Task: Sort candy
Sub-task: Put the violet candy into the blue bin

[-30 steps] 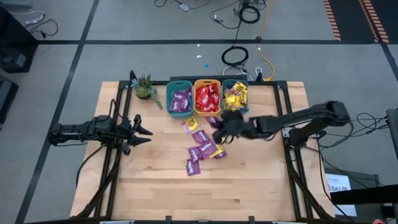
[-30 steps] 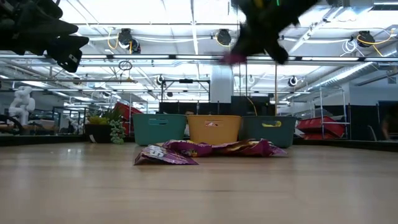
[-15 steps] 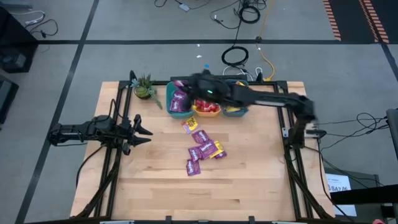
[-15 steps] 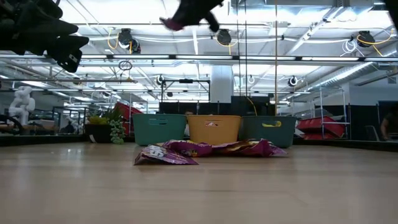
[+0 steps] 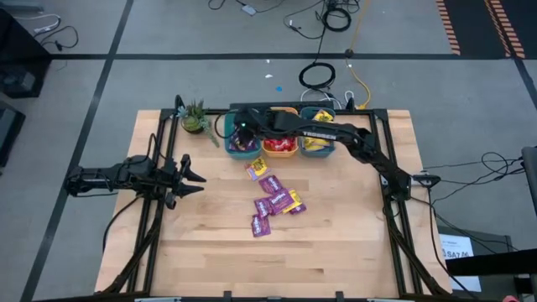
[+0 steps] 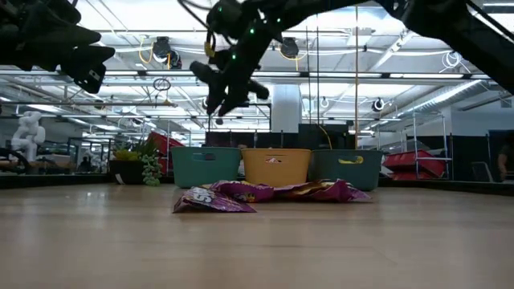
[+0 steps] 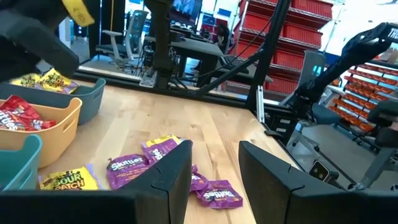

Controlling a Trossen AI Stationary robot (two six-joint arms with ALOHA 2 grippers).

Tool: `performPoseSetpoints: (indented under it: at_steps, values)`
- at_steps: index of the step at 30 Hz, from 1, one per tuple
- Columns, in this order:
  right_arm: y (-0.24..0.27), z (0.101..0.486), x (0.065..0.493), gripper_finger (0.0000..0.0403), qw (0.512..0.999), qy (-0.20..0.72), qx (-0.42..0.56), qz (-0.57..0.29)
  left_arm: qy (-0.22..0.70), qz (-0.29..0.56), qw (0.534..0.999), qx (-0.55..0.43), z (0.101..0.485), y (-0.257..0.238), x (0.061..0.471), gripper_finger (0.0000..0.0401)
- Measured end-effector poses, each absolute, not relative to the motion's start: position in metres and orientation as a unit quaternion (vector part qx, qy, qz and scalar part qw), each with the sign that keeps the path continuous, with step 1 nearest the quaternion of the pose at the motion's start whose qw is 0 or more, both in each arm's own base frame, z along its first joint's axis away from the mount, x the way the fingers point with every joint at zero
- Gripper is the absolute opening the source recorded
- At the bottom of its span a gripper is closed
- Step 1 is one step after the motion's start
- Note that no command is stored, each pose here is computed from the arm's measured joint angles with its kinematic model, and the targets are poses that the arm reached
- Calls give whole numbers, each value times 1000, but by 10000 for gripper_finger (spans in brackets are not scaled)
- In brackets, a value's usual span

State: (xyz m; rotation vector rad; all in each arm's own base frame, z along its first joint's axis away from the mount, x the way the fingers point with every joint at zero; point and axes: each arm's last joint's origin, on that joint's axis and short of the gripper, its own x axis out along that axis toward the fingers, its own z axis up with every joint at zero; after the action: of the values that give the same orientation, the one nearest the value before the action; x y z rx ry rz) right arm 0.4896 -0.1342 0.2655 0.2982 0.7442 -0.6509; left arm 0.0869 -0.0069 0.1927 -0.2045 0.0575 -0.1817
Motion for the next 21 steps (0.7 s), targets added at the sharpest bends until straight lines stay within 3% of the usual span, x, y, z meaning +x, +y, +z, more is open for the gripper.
performPoseSetpoints:
  at_steps: [8,21]
  values:
    - [-137,260,492,211,873,362,166,-281,29,-91,990,-102,193,-7,87,142]
    - [-136,260,492,219,874,362,167,-279,29,-91,990,-102,193,-7,87,142]
